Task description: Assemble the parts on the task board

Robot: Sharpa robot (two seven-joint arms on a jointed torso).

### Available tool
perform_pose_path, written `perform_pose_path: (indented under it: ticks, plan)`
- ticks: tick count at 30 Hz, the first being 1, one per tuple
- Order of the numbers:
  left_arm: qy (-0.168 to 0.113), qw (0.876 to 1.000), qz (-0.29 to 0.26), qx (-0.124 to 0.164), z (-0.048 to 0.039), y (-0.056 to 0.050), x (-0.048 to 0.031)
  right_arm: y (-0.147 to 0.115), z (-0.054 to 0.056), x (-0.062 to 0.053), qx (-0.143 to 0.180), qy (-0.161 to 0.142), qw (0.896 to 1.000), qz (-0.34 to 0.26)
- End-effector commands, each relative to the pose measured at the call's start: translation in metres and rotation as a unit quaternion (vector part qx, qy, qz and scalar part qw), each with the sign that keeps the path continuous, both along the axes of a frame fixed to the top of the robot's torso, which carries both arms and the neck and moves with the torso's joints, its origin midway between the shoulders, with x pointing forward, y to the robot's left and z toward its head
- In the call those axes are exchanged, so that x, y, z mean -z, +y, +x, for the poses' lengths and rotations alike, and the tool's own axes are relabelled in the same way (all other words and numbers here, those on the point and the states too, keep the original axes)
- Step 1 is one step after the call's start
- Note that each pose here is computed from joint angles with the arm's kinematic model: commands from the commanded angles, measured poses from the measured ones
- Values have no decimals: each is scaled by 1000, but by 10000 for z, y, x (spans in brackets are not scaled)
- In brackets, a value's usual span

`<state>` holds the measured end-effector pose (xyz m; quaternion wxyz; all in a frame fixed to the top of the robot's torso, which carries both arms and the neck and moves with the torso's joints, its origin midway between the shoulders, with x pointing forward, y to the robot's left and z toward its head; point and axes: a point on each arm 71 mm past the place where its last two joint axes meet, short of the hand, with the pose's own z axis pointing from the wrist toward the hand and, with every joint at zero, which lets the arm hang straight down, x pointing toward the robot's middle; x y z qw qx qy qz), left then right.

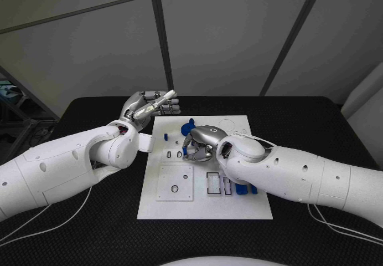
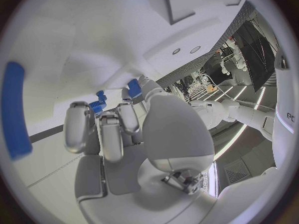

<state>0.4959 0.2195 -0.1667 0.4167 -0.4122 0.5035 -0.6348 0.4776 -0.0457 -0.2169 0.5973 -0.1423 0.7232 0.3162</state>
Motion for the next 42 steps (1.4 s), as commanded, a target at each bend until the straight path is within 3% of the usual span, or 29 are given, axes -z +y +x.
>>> perform_pose_path:
  ticks: [1, 10, 17, 22, 26, 32, 37, 41, 42]
  plan:
    - [-4, 1000, -1, 7, 0, -14, -14, -27, 3, 28, 9, 0, 1000, -4]
    - [-1, 1000, 8, 8, 12, 15, 2, -63, -38, -87, 8, -37, 997, 60]
    - [5, 999, 46, 22, 27, 56, 39, -212, -157, -225, -14, -57, 989, 133]
    - [11, 994, 97, 41, 37, 98, 85, -369, -229, -355, -36, -52, 981, 184]
    - [23, 986, 158, 55, 49, 147, 141, -533, -211, -507, -36, -33, 973, 224]
    - [74, 951, 292, 76, 65, 239, 252, -892, -130, -701, 2, 12, 963, 268]
    - [108, 918, 374, 77, 104, 259, 254, -1157, -77, -778, 36, 24, 958, 282]
    - [136, 878, 452, 79, 143, 247, 212, -1371, -37, -809, 64, 30, 954, 290]
    - [139, 874, 458, 79, 148, 244, 207, -1387, -33, -810, 67, 30, 954, 290]
